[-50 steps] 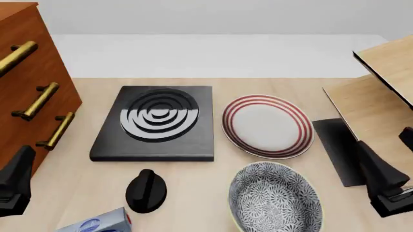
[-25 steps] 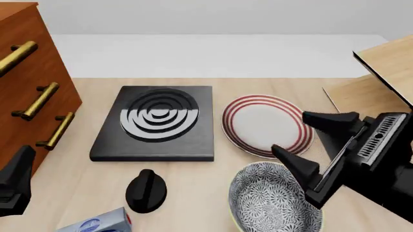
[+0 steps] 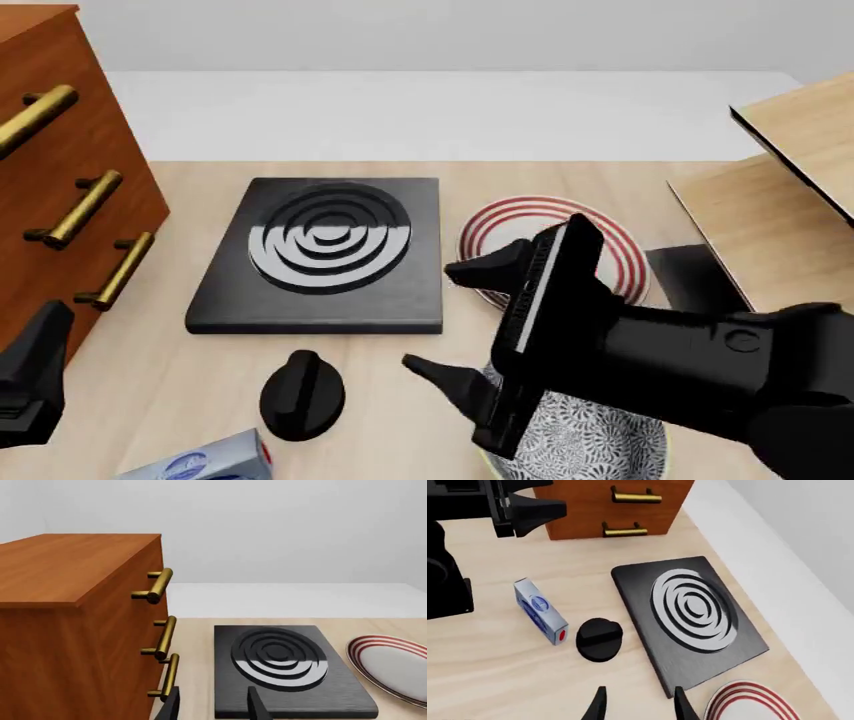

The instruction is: Pick up the cream cheese and put it in the bowl.

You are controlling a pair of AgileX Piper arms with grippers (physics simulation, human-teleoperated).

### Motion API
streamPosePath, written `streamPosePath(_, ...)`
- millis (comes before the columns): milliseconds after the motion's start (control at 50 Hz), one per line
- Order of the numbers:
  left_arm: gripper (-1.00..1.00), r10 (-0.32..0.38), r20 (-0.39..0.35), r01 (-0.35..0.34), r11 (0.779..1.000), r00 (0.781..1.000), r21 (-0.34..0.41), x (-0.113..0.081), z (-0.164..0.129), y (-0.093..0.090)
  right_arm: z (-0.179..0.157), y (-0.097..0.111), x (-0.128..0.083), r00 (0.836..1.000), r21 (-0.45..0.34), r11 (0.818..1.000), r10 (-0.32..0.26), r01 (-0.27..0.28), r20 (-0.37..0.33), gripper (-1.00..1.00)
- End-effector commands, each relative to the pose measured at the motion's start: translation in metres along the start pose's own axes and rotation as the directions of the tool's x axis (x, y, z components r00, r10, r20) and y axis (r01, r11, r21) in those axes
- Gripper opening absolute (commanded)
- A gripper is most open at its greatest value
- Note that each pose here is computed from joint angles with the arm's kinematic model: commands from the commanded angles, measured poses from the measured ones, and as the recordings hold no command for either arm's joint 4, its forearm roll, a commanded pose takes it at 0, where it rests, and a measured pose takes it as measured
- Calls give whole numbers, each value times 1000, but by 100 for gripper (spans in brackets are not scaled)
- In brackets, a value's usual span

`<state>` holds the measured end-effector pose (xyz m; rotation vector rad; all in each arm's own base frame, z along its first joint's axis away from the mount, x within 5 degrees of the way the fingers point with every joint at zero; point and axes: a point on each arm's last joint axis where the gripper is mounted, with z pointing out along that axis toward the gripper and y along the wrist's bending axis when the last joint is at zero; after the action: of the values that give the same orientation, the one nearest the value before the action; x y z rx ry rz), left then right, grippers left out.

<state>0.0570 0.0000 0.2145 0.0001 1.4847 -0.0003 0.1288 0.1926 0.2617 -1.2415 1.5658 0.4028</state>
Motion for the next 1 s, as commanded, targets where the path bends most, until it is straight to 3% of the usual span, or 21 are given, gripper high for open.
streamPosePath(20, 100, 0, 0, 0, 1000, 1000, 0, 0, 0, 0, 34, 21, -19, 998, -110, 993, -56, 52, -37, 100)
streamPosePath(320, 100, 0, 0, 0, 1000, 1000, 0, 0, 0, 0, 81, 52, -30, 987, -226, 969, -127, 101, -100, 100)
streamPosePath(460, 100, 0, 0, 0, 1000, 1000, 0, 0, 0, 0, 103, 77, -33, 981, -289, 951, -150, 110, -120, 100)
streamPosePath(840, 100, 0, 0, 0, 1000, 1000, 0, 0, 0, 0, 135, 107, -42, 969, -358, 924, -197, 134, -147, 100)
streamPosePath(1000, 100, 0, 0, 0, 1000, 1000, 0, 0, 0, 0, 148, 112, -41, 966, -366, 921, -205, 136, -157, 100)
